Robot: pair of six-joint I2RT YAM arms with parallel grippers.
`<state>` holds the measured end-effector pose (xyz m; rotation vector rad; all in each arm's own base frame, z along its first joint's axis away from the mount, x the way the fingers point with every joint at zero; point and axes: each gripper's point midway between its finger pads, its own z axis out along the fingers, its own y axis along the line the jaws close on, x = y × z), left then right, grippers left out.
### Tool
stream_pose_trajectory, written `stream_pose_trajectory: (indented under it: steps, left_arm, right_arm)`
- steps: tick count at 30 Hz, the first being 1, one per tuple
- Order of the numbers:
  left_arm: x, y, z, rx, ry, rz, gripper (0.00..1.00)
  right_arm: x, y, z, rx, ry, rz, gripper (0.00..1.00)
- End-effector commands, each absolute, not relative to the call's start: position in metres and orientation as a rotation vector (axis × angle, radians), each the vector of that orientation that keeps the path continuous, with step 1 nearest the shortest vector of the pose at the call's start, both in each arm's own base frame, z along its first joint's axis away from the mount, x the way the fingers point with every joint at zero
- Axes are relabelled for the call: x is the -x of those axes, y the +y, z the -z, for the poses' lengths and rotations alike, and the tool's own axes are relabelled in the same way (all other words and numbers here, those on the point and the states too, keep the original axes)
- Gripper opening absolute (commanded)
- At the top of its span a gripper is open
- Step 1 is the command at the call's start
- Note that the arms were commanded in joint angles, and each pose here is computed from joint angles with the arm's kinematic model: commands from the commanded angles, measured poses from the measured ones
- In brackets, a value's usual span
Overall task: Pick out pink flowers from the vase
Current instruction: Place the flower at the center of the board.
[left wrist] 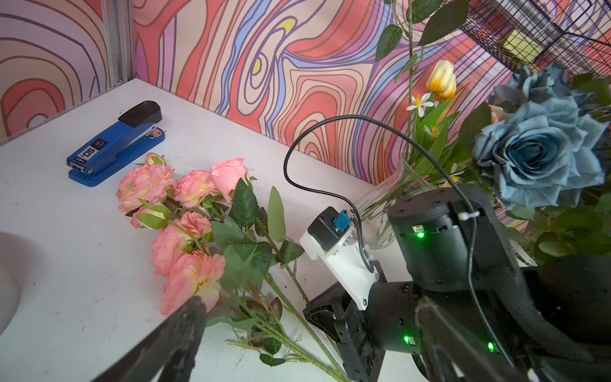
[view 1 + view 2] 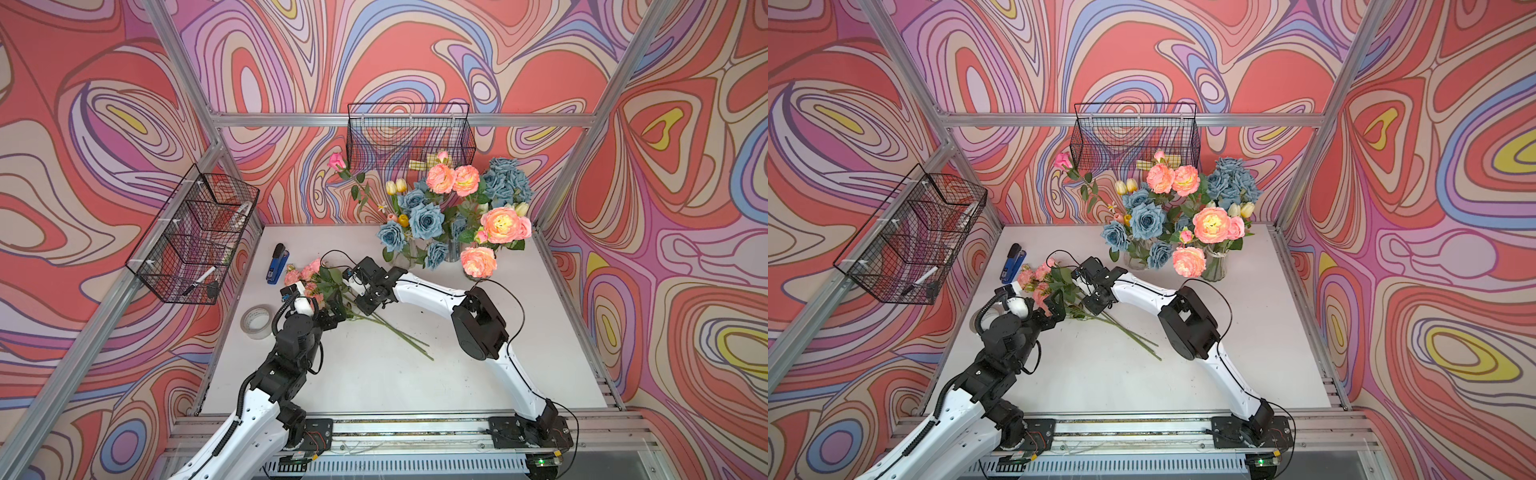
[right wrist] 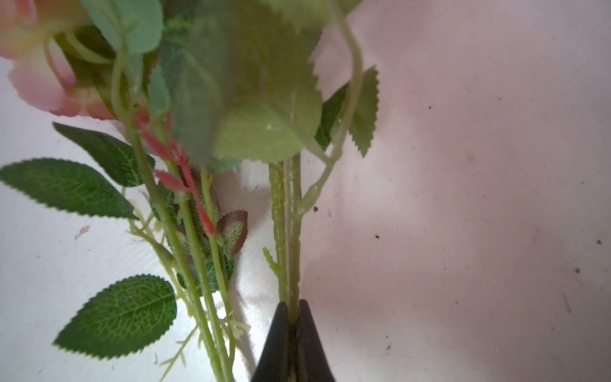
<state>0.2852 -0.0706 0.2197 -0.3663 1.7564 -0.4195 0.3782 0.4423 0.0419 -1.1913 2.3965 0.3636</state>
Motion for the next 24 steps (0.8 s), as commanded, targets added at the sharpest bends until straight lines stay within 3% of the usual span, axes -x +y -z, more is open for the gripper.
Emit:
stream_pose_trajectory:
  steps: [1,8,24]
  left_arm:
    - [-0.287,-0.070,-0.233,0.386,1.724,0.433,1.00]
    - [-0.288,-0.072,-0.234,0.382,1.720,0.445,1.00]
    - [-0.290,-0.076,-0.235,0.385,1.714,0.472,1.00]
  right_arm:
    - [-0.377,0.441,-0.043,1.171,2.407,-0.381,0.09]
    - [-0.377,0.437,-0.062,1.126,2.378,-0.386,0.20]
    - [-0.376,0.422,-0.100,1.044,2.305,-0.361,0.34]
